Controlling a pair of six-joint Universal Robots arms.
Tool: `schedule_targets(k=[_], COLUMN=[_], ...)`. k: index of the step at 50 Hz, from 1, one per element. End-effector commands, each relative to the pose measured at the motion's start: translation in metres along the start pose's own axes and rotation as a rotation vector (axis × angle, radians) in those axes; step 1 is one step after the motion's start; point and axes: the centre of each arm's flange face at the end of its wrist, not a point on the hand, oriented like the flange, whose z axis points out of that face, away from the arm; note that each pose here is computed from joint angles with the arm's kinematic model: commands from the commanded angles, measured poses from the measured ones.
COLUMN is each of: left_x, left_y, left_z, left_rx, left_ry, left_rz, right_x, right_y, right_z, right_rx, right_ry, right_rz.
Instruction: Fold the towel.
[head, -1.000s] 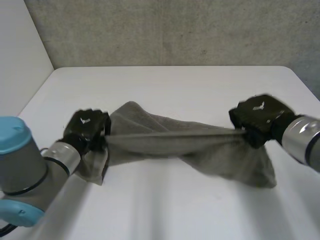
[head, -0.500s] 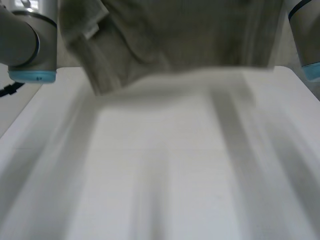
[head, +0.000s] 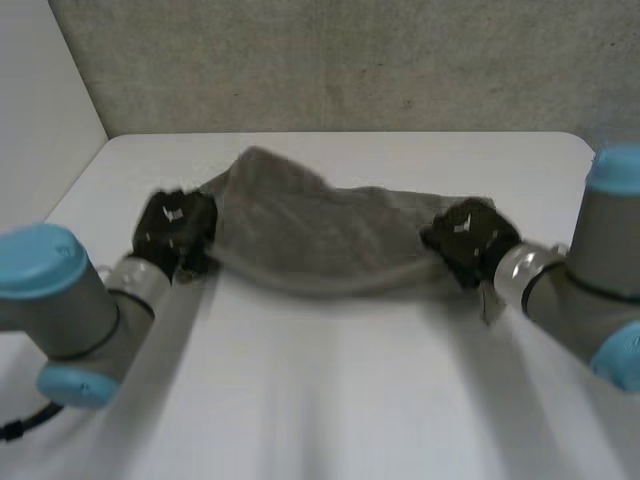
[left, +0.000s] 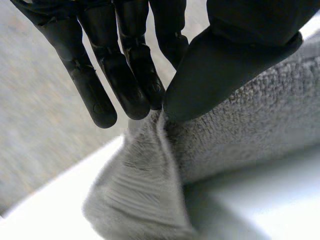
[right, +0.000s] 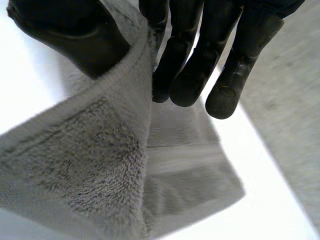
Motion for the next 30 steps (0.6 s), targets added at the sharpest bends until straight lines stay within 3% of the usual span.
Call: schedule_targets(k=[1,6,16,30], left_x=[0.011,0.01,0.009,0.009], left_y=[0.027,0.023,0.017,0.021], left_z=[-0.015,-0.019,-0.02,-0.013], left_rx=[-0.08,-0.07,-0.055,0.016], left_ry=[0.04,0.04,0.032,0.012], left_rz=[0.034,0.114,0.117,0.138], right_x=[-0.022,-0.018,0.006,0.016], right_y=[0.036,0.048,0.065,0.074], right_z=[0.0,-0.006,-0.027,-0.034], right_rx=[-0.072,-0.117,-0.198,-0.14], right_ry=[-0.029,-0.013,0.111,0.176], right_rz=[0.036,0.091,0.223,0.226])
